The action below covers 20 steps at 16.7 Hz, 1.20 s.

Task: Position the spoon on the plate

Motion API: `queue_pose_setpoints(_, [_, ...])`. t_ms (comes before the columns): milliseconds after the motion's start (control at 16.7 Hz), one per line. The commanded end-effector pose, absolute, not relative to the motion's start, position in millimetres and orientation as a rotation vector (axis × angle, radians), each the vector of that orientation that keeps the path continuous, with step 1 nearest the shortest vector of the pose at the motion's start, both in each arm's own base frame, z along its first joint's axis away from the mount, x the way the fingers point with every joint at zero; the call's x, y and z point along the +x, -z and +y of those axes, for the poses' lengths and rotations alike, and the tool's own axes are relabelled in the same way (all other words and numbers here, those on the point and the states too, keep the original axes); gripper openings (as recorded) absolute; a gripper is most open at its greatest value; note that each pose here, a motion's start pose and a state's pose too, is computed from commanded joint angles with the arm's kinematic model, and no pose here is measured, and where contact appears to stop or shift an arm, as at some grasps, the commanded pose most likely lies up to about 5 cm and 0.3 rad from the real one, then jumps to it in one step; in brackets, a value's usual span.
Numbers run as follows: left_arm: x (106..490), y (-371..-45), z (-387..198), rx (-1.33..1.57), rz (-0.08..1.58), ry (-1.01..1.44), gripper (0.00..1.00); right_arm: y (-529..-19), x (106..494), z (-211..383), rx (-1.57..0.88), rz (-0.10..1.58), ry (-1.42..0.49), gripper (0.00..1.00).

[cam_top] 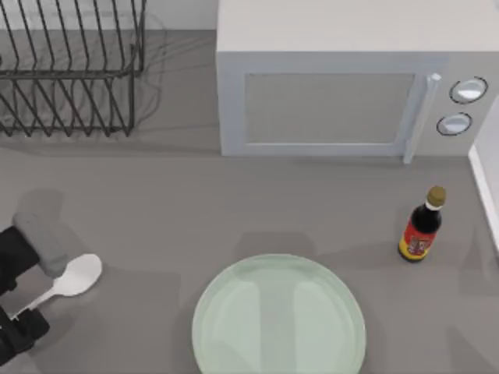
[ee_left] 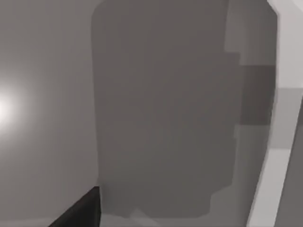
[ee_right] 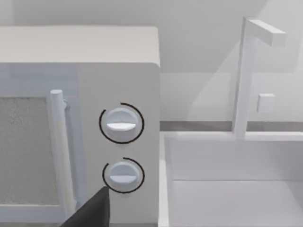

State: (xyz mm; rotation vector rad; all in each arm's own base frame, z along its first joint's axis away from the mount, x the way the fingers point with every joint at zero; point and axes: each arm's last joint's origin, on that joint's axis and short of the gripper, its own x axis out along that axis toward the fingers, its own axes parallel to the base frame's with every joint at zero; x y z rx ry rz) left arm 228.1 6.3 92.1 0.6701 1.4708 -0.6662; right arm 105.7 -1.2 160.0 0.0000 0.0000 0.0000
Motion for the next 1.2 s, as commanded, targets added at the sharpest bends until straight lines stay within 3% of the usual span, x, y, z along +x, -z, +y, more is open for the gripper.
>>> queue_pose_setpoints(120, [228.1, -92.1, 6.3, 0.67, 1.471, 0.666, 1.0, -160.0, 105.7, -1.2, 0.0, 0.0, 0.0, 1.0])
queue_pose_setpoints(900, [228.1, -92.1, 6.3, 0.67, 1.471, 0.666, 0.02, -160.0, 105.7, -1.2, 0.0, 0.0, 0.0, 1.0])
queue_pose_setpoints(1200, [228.1, -92.1, 6.3, 0.67, 1.471, 0.666, 0.0, -160.0, 105.7, -1.2, 0.0, 0.0, 0.0, 1.0])
